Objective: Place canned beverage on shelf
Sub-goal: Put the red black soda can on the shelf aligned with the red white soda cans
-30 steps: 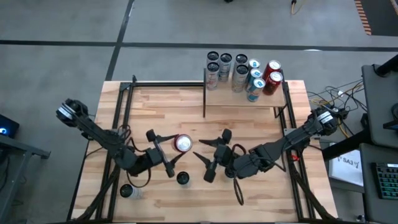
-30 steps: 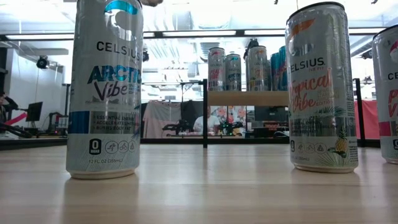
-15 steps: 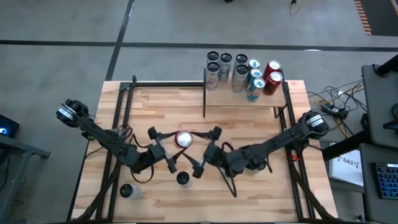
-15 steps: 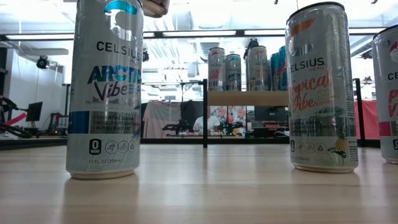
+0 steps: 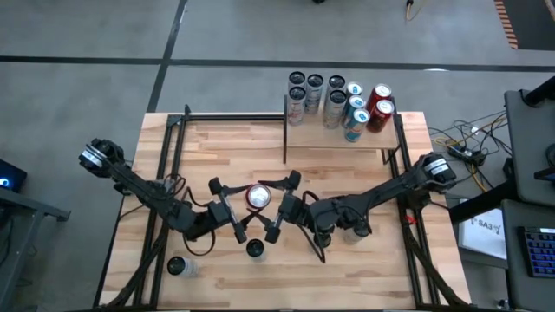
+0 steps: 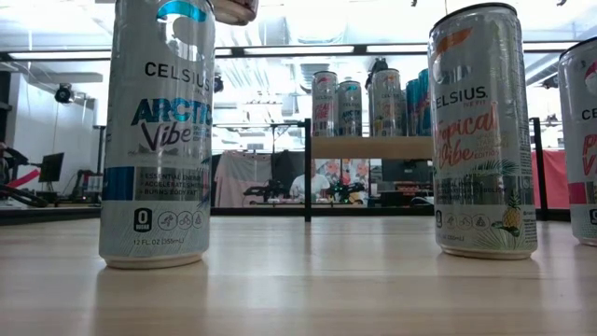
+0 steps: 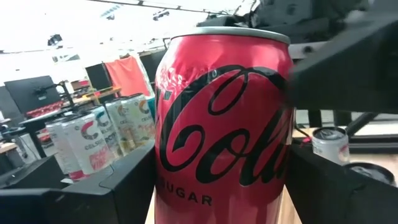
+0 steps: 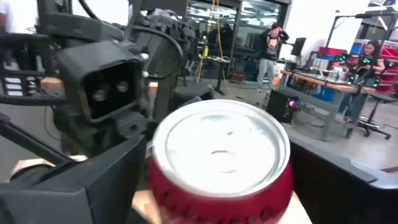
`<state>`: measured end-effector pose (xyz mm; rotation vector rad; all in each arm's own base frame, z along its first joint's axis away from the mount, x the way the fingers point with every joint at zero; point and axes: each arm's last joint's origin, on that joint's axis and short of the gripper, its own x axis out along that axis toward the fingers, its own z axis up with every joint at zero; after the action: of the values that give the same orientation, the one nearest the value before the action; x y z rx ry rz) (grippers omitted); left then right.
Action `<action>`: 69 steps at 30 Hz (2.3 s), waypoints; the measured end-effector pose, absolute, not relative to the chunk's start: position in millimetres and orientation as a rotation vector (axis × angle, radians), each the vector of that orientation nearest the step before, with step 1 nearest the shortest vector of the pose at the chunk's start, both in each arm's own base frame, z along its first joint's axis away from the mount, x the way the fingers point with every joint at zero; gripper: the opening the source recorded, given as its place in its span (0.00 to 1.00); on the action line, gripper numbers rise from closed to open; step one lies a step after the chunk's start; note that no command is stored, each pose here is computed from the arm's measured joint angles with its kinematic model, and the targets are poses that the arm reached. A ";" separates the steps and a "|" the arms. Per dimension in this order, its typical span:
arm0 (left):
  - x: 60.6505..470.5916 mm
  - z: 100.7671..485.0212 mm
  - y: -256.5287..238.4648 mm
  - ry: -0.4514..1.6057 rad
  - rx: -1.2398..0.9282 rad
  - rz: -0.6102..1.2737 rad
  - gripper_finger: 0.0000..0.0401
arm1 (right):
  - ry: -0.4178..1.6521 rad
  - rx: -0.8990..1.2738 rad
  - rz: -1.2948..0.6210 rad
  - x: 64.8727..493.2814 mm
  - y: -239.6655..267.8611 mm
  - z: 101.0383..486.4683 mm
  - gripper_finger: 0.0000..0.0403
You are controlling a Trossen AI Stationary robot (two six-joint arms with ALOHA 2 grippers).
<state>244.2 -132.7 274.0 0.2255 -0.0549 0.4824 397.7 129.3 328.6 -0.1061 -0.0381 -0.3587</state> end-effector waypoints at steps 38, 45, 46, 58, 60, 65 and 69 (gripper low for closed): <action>256.4 298.0 -98.6 -0.065 0.141 -0.142 0.84 | 0.394 -0.055 -0.085 269.6 121.6 354.7 0.72; 298.1 288.5 -99.7 -0.035 0.146 -0.107 0.84 | 0.308 -0.151 0.020 263.6 139.8 361.4 0.72; 304.4 289.0 -101.1 -0.036 0.152 -0.110 0.84 | 0.295 -0.166 0.022 263.9 140.1 362.6 0.72; 338.8 287.4 -105.5 -0.029 0.173 -0.117 0.84 | 0.247 -0.284 0.057 266.6 142.4 366.1 0.72; 342.4 287.2 -103.5 -0.037 0.164 -0.108 0.84 | 0.226 -0.302 0.061 267.2 142.8 368.1 0.72; 348.5 283.0 -103.7 -0.034 0.168 -0.122 0.84 | 0.202 -0.337 0.068 269.8 140.4 370.3 0.72; 350.1 284.0 -103.3 -0.069 0.172 -0.138 0.84 | 0.176 -0.334 0.096 274.6 134.0 372.7 0.72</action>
<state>350.1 -103.3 284.0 0.1724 -0.0685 -0.1381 274.6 134.0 372.7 -0.3343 0.1765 0.0964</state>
